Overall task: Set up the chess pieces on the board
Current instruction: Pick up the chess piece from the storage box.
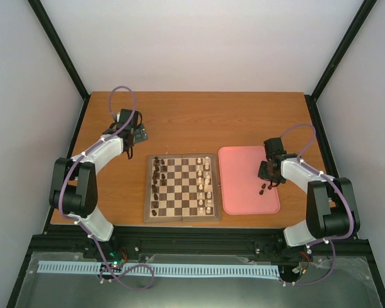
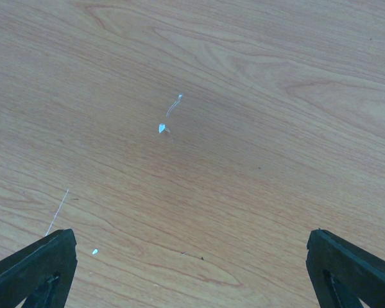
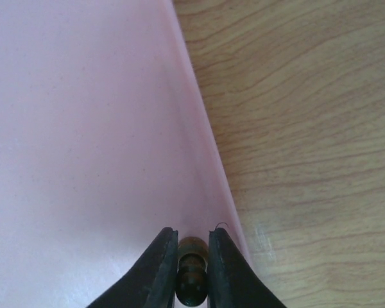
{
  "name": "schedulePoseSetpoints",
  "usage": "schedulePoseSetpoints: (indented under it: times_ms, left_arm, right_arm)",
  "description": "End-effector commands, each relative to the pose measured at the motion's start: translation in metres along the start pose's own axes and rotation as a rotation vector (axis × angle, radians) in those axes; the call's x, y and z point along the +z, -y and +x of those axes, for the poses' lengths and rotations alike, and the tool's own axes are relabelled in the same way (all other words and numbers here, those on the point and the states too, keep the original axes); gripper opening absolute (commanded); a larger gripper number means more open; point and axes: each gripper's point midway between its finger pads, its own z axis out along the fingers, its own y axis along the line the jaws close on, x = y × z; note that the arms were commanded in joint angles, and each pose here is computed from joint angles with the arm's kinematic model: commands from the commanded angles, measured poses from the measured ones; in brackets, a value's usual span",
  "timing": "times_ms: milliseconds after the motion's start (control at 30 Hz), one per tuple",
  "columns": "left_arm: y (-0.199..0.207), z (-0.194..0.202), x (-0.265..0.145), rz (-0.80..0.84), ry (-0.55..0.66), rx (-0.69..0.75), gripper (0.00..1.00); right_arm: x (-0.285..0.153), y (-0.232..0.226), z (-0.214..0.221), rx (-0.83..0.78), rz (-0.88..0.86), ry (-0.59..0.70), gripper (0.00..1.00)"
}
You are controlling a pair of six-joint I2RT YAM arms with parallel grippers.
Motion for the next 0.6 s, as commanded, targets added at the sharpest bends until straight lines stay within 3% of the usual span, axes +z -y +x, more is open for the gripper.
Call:
schedulePoseSetpoints:
  times_ms: [0,133,400,567]
  left_arm:
    - [0.006,-0.012,-0.002,0.006,0.022,0.003,1.00]
    - [0.006,-0.011,-0.002,0.004,0.019,0.004,1.00]
    - [0.006,-0.012,-0.002,0.004,0.020,0.003,1.00]
    - [0.006,-0.011,-0.002,0.002,0.019,0.005,1.00]
  right_arm:
    - [0.004,0.001,0.001,0.006,-0.001,-0.004,0.14]
    - [0.000,-0.002,0.001,0.008,-0.024,-0.005,0.03]
    - [-0.041,-0.025,-0.016,-0.007,-0.137,0.049,0.03]
    - [-0.092,-0.076,-0.022,-0.127,-0.204,0.127,0.03]
